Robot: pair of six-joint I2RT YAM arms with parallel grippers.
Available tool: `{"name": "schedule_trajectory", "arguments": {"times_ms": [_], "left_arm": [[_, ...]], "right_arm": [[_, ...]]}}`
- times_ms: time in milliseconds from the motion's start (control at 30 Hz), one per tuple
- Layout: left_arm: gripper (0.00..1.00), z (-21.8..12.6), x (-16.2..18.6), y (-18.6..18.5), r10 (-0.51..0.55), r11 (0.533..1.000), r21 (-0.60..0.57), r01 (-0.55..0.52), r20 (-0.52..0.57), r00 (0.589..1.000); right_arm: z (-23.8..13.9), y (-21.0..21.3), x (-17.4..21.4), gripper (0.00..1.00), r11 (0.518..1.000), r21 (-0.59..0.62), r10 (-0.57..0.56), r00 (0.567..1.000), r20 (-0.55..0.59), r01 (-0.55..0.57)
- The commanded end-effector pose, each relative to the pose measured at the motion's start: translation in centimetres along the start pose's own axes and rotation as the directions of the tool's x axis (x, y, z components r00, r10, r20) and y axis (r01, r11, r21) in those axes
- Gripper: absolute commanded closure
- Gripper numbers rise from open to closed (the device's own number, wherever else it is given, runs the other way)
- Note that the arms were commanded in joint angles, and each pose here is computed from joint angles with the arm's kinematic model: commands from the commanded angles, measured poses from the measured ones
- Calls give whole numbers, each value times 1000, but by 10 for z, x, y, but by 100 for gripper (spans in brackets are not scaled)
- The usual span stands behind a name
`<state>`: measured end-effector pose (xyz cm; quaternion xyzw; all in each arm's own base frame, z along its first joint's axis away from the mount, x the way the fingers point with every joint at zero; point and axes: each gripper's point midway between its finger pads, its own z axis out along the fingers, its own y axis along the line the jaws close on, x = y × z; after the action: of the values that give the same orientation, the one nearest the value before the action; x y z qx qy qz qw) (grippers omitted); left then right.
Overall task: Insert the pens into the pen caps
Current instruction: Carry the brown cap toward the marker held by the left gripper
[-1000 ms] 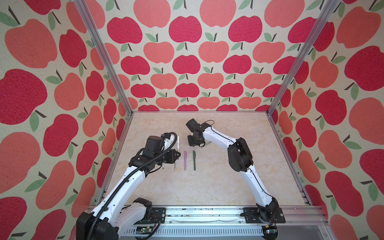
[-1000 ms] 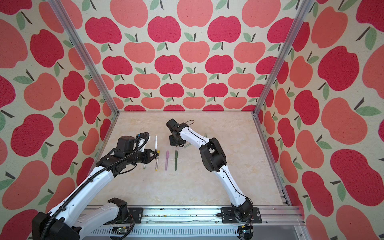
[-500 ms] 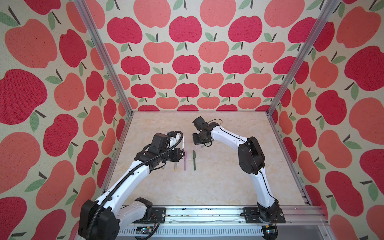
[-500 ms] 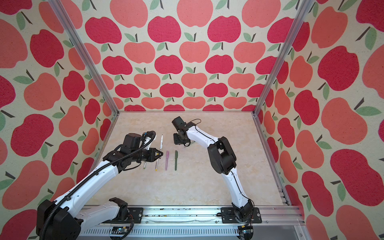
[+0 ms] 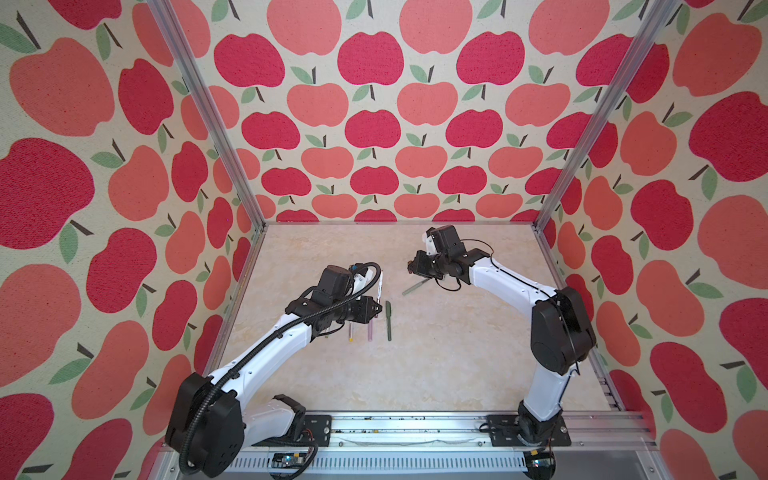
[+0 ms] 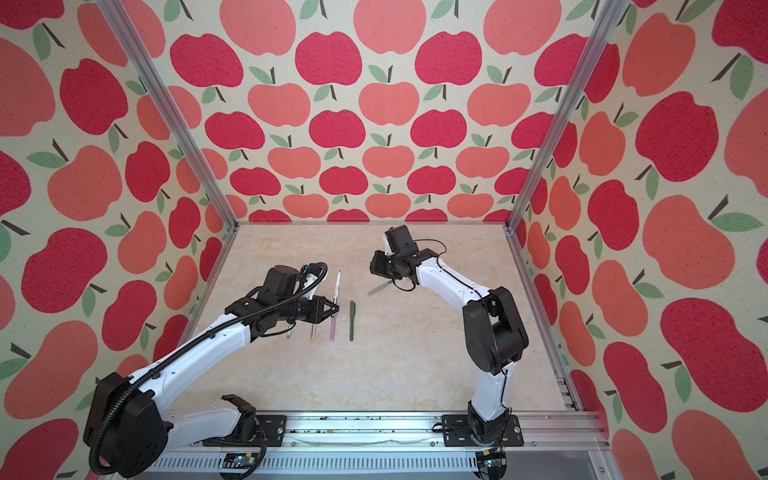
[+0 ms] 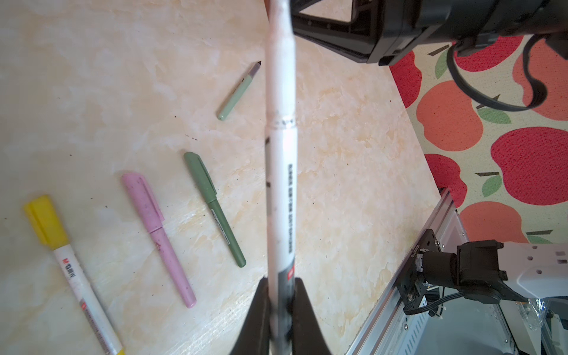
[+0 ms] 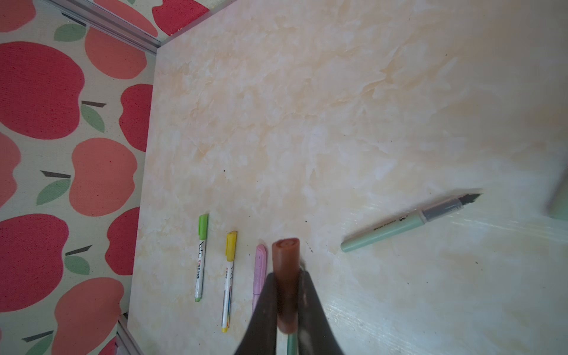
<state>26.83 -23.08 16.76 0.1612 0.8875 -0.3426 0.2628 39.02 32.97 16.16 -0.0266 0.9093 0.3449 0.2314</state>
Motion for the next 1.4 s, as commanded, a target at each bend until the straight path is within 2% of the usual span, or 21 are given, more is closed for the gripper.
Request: {"name": "schedule_trajectory", "arguments": {"times_ms": [0,367,633,1367], "left_arm": [[100,5,-21,-16,22,999,49,-24,47,999],[100,26,-23,-26,12,995,103,-15,25,1000],[100,29,-24,-28,10,994,110,-13,23,1000],[100,31,-26,-28,16,995,103,-19,26,1000]], "right_arm": [[-16,35,-9,98,985,-172,35,999,32,-29],[-41,65,-7,98,938,-346,52,997,61,-28],[-44,81,-4,98,899,-438,53,998,33,-33],[-33,84,8,98,893,-447,42,999,-14,-44]]}}
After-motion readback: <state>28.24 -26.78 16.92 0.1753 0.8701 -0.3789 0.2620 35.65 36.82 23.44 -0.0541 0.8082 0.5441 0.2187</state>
